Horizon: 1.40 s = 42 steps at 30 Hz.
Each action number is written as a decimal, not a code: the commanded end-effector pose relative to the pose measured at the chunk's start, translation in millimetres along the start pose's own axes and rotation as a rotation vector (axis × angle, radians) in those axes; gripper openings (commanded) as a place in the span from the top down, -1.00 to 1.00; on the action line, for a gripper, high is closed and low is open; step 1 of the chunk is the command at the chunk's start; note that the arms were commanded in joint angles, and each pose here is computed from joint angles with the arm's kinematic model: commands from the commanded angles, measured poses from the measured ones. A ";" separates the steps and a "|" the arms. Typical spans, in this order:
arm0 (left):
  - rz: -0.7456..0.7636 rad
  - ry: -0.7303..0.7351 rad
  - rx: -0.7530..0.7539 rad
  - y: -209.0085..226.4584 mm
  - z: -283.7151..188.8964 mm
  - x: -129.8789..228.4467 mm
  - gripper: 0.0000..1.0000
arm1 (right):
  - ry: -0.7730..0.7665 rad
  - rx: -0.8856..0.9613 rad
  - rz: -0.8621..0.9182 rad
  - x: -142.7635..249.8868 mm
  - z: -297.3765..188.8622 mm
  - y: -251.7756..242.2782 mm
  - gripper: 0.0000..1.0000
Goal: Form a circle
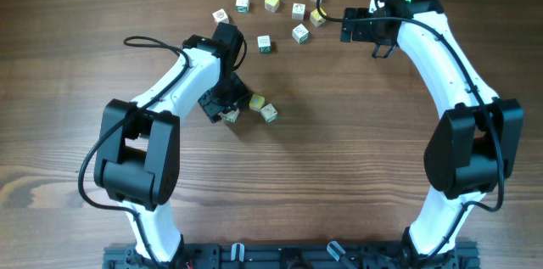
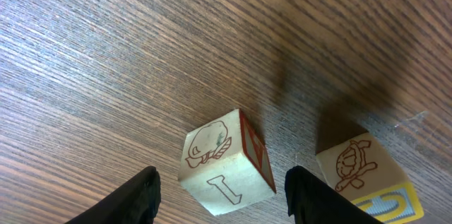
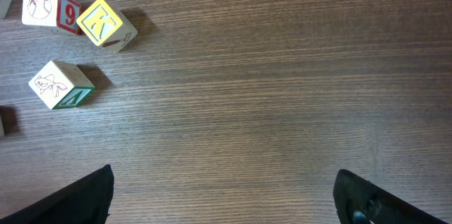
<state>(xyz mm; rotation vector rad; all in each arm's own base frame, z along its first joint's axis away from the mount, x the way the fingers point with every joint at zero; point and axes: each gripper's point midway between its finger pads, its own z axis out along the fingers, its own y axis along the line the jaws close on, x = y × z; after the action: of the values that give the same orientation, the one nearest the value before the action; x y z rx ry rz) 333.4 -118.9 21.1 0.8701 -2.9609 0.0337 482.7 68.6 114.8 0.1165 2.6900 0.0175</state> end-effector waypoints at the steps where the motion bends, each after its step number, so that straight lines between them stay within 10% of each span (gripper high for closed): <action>1: -0.007 -0.018 -0.013 4.2 -0.7 -1.3 -0.18 | -0.013 0.007 -0.011 -3.9 -1.5 0.6 -0.99; 10: -0.058 -0.033 0.010 -1.0 -0.8 -5.4 0.00 | -0.013 0.006 -0.011 -3.9 -1.5 0.7 -0.99; 13: -0.056 -0.038 0.020 -3.4 -0.9 -6.7 -0.27 | -0.013 0.006 -0.012 -3.9 -1.5 0.7 -0.99; 27: -0.164 -0.023 0.005 0.5 -0.7 -3.1 0.22 | -0.012 0.007 -0.011 -3.8 -1.5 0.7 -0.99; 42: -0.180 -0.039 0.033 -5.9 -1.0 -7.6 0.28 | -0.013 0.006 -0.011 -3.9 -1.5 0.7 -1.00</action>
<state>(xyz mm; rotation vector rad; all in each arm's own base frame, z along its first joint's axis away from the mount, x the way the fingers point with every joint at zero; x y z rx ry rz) 344.2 -122.6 20.6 1.1014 -2.9193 0.0740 482.7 68.6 114.8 0.1165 2.6900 0.0175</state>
